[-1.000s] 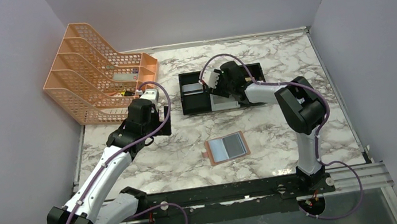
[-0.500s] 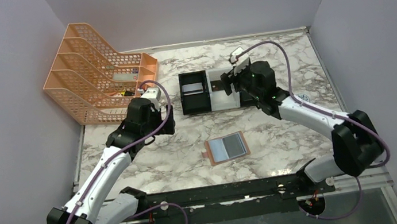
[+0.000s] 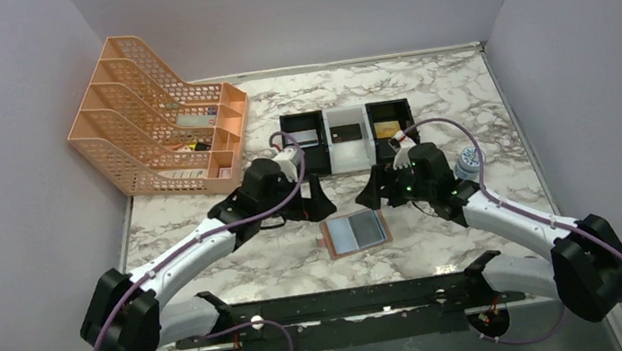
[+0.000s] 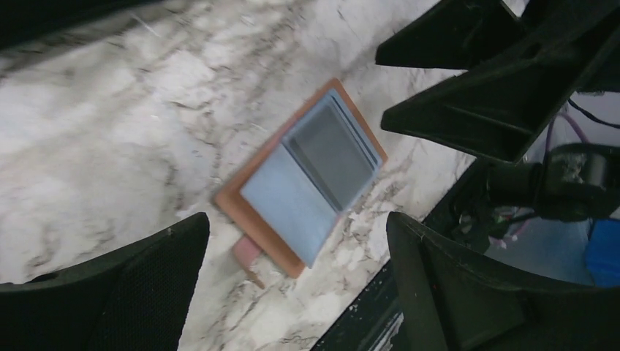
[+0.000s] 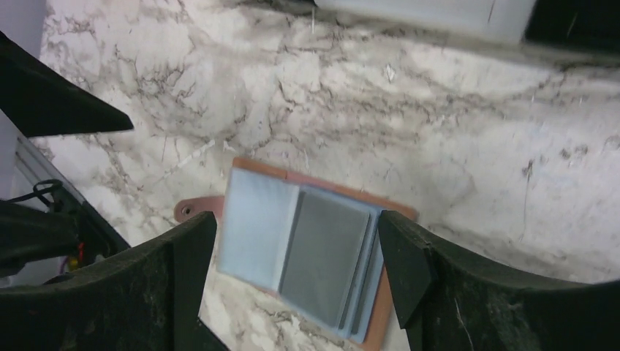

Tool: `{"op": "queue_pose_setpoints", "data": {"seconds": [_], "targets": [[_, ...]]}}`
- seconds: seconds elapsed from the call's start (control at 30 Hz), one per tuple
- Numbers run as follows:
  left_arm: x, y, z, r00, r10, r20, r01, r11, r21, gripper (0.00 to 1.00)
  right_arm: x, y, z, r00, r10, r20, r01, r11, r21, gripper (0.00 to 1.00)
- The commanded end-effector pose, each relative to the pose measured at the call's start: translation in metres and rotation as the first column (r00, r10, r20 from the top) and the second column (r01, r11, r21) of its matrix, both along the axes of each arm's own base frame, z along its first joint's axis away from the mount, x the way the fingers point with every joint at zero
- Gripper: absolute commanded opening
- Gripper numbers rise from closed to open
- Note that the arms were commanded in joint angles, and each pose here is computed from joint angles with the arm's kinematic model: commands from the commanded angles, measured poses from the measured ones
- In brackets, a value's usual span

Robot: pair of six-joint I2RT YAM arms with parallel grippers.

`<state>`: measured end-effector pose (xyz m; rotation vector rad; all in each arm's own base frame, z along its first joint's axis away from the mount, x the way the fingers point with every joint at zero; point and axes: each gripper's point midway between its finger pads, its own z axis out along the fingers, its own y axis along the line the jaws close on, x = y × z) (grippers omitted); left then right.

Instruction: Take the credit cards out of the card holder

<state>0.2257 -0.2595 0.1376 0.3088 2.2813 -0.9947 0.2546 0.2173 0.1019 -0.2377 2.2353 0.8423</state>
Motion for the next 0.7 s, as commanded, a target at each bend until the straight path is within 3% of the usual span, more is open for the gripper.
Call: {"op": "queue_pose_setpoints", "data": {"seconds": [0.0, 0.1, 0.27, 0.43, 0.67], "targets": [[-0.009, -0.036, 0.004, 1.0, -0.026, -0.001, 0.026, 0.999, -0.02, 0.88, -0.023, -0.001, -0.003, 0.987, -0.056, -0.15, 0.069, 0.994, 0.083, 0.77], [-0.014, -0.042, -0.012, 0.999, -0.014, -0.033, 0.015, 1.0, 0.018, 0.81, -0.032, -0.011, -0.014, 0.972, -0.1, -0.21, 0.111, 0.993, 0.041, 0.71], [-0.022, -0.045, -0.038, 0.996, -0.008, -0.09, 0.017, 0.995, 0.1, 0.7, -0.046, -0.012, -0.017, 0.976, -0.08, -0.2, 0.1, 0.991, 0.092, 0.66], [-0.028, -0.046, -0.056, 0.993, 0.024, -0.12, -0.004, 0.987, 0.163, 0.69, -0.049, -0.016, -0.026, 0.966, -0.093, -0.24, 0.108, 0.993, 0.048, 0.6], [-0.032, -0.037, -0.082, 0.985, 0.069, -0.156, -0.027, 0.966, 0.256, 0.58, -0.061, 0.0, -0.034, 0.959, 0.037, -0.28, -0.012, 0.996, 0.093, 0.49]]}}
